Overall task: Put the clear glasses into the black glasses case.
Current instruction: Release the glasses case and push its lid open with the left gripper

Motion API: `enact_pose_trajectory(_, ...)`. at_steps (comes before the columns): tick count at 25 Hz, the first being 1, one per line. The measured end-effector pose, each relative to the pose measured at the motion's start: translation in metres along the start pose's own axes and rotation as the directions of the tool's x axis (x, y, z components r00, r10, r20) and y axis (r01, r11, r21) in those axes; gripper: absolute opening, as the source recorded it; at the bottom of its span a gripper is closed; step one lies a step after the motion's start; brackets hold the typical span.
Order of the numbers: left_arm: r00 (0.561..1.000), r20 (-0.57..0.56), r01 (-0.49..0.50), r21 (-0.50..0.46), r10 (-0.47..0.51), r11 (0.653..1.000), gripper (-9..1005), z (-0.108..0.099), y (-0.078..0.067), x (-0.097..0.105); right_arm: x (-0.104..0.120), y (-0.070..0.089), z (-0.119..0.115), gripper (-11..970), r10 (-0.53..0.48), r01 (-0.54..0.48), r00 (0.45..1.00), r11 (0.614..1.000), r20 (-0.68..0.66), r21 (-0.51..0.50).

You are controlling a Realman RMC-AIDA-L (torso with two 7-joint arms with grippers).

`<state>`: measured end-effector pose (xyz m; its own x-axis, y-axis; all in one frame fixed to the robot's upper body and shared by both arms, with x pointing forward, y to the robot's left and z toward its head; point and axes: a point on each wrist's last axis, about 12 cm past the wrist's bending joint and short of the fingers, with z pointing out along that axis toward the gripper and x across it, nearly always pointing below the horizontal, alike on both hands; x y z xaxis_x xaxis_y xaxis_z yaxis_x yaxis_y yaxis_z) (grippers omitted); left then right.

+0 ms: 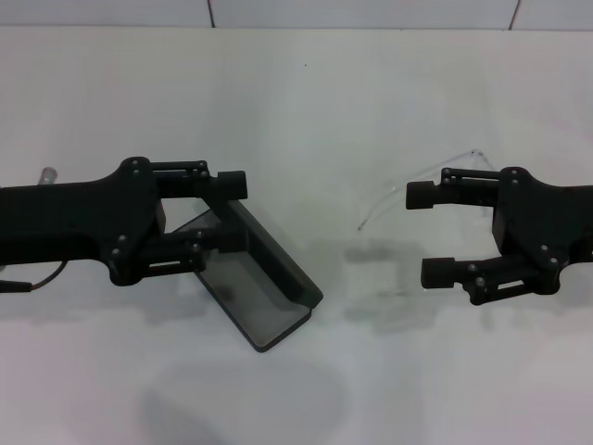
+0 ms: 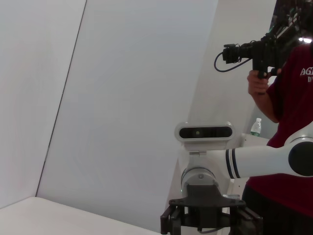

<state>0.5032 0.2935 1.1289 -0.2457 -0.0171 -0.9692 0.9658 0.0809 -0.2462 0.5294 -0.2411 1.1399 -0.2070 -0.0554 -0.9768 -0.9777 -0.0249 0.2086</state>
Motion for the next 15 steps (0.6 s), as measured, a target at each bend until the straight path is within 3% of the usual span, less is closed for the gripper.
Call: enact_pose_trajectory(15,1.0,0.001,-0.026,-0.003,0.026,1.0,569,-0.0001,0.0019,-0.0058,-0.0008,-0.0018,-0.0026,872,-0.002,0.003,1.0,1.0,-0.002,0.017)
